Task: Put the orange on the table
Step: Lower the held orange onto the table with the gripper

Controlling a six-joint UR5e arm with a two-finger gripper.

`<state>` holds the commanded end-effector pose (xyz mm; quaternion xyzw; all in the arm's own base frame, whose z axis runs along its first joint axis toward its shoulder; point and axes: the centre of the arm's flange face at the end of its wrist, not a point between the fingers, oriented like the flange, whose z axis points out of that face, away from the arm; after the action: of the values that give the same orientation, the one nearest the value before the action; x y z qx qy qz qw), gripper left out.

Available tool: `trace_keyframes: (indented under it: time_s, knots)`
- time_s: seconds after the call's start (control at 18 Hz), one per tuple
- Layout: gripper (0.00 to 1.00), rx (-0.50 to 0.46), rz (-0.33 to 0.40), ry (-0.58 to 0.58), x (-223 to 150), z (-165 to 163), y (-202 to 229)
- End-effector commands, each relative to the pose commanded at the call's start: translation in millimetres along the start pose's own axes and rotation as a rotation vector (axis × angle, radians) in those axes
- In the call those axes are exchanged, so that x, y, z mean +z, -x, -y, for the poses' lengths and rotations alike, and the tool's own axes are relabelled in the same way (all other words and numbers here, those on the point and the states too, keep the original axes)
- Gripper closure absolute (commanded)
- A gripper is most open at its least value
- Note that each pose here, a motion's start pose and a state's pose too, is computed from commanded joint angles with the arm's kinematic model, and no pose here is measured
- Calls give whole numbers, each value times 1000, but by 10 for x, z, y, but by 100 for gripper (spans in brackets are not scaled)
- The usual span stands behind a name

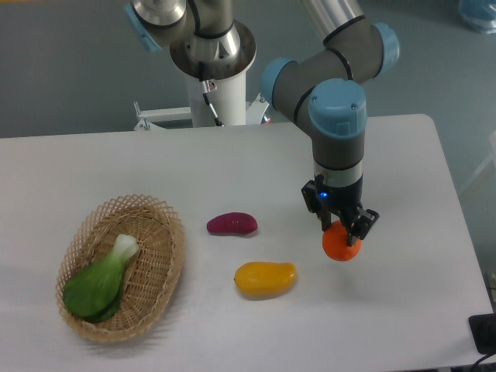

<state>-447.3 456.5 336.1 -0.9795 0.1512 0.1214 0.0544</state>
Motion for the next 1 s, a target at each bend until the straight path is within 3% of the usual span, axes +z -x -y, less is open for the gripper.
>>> trace_keyframes:
  time_s: [0.72,1.0]
  knots:
    - [53,-18,-38,17,240,-184,-133]
    - [53,128,-90,30,434,-404,-280]
